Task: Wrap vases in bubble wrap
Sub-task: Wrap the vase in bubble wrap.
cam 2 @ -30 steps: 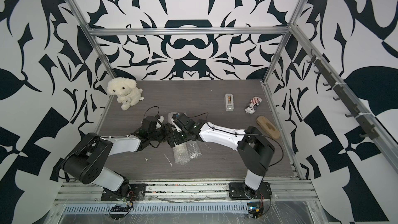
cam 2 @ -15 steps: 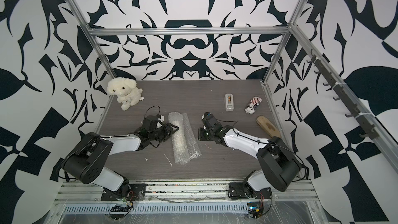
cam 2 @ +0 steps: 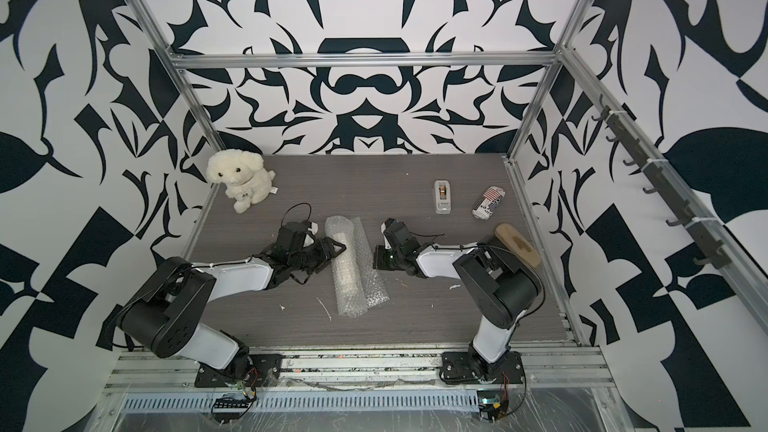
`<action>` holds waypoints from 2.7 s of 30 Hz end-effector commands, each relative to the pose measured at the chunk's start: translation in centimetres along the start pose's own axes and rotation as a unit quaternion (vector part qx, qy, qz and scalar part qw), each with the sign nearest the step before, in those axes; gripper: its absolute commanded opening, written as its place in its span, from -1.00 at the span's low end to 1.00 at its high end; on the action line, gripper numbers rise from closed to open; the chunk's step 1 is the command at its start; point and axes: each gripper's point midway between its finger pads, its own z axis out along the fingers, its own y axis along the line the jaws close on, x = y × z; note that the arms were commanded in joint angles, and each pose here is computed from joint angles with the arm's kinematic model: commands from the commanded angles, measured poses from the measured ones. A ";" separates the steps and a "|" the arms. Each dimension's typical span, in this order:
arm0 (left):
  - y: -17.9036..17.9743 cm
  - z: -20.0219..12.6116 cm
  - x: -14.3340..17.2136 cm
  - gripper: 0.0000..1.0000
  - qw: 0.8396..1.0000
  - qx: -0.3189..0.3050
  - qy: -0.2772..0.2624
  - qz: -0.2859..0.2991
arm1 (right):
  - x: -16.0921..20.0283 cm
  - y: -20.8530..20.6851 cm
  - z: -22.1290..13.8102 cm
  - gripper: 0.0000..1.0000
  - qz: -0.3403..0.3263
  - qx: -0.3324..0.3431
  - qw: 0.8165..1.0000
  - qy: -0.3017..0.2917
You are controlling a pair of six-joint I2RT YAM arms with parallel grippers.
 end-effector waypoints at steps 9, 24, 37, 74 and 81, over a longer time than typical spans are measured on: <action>4.8 -0.3 3.4 0.20 0.994 -0.093 0.056 -0.026 | -1.3 9.2 -1.1 -0.94 -0.051 -0.195 0.979 -0.035; 4.3 -0.9 3.0 0.28 0.994 -0.095 0.043 -0.036 | -0.7 10.7 -2.1 -0.98 -0.044 -0.220 0.972 -0.069; 0.2 -1.6 1.5 0.40 0.998 -0.022 0.010 -0.055 | 1.0 12.3 -1.5 -1.00 -0.071 -0.207 0.974 -0.056; -1.7 -1.9 1.5 0.99 0.999 -0.031 -0.004 -0.030 | 2.1 14.3 -0.5 -1.00 -0.132 -0.178 0.975 -0.016; -1.8 -1.3 1.4 0.78 0.999 -0.037 0.004 -0.023 | 2.7 14.9 -0.6 -1.00 -0.149 -0.180 0.972 -0.008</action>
